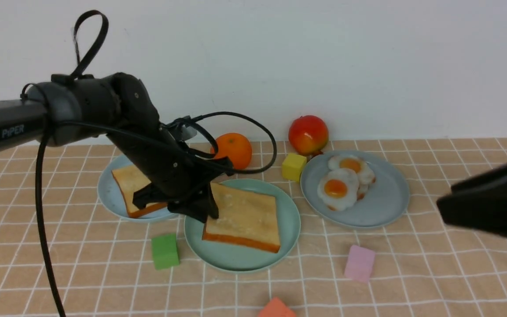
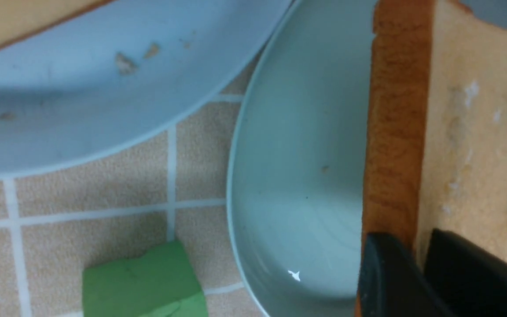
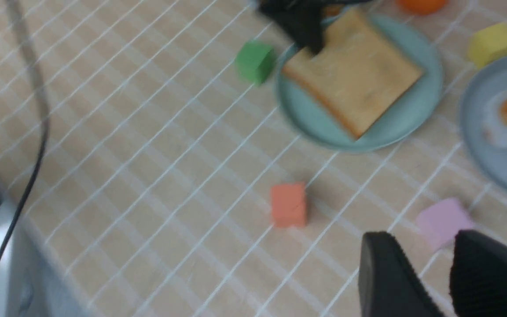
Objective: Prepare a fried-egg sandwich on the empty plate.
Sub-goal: Use the left arm to put a slice of bread into the empty plate in the middle, then use the right arm to grab a fried egg
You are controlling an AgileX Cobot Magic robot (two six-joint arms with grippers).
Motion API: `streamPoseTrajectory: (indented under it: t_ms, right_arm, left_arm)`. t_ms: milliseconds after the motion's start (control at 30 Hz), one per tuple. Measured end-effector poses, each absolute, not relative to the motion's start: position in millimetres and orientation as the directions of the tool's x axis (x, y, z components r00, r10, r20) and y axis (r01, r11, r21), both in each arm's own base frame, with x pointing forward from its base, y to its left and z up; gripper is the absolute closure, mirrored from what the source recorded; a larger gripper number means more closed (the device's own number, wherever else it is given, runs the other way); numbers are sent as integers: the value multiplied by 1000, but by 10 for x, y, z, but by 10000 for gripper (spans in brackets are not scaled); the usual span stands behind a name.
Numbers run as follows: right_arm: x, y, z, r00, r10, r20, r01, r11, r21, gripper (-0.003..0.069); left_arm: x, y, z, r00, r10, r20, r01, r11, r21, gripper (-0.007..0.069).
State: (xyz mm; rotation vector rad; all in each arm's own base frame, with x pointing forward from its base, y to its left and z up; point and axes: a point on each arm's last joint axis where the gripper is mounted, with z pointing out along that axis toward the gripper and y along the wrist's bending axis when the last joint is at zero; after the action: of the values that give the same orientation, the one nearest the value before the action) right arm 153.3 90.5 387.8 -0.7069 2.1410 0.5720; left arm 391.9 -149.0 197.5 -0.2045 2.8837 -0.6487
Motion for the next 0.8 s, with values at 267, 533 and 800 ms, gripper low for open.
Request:
streamPoseTrajectory:
  t_ms: [267, 533, 800]
  right_arm:
    - [1921, 904, 3789, -598, -82, -797, -442, 864, 243, 360]
    - [2630, 974, 3447, -768, 18, -641, -229, 926, 301, 260]
    - [3347, 691, 2702, -855, 276, -438, 32, 873, 487, 213]
  left_arm:
    - [3959, -1435, 2314, -972, -107, -207, -20, 923, -383, 140]
    - [3684, -1282, 3322, -947, 44, -319, 159, 925, -344, 89]
    - [2649, -1245, 3916, -876, 168, -452, 411, 750, -518, 341]
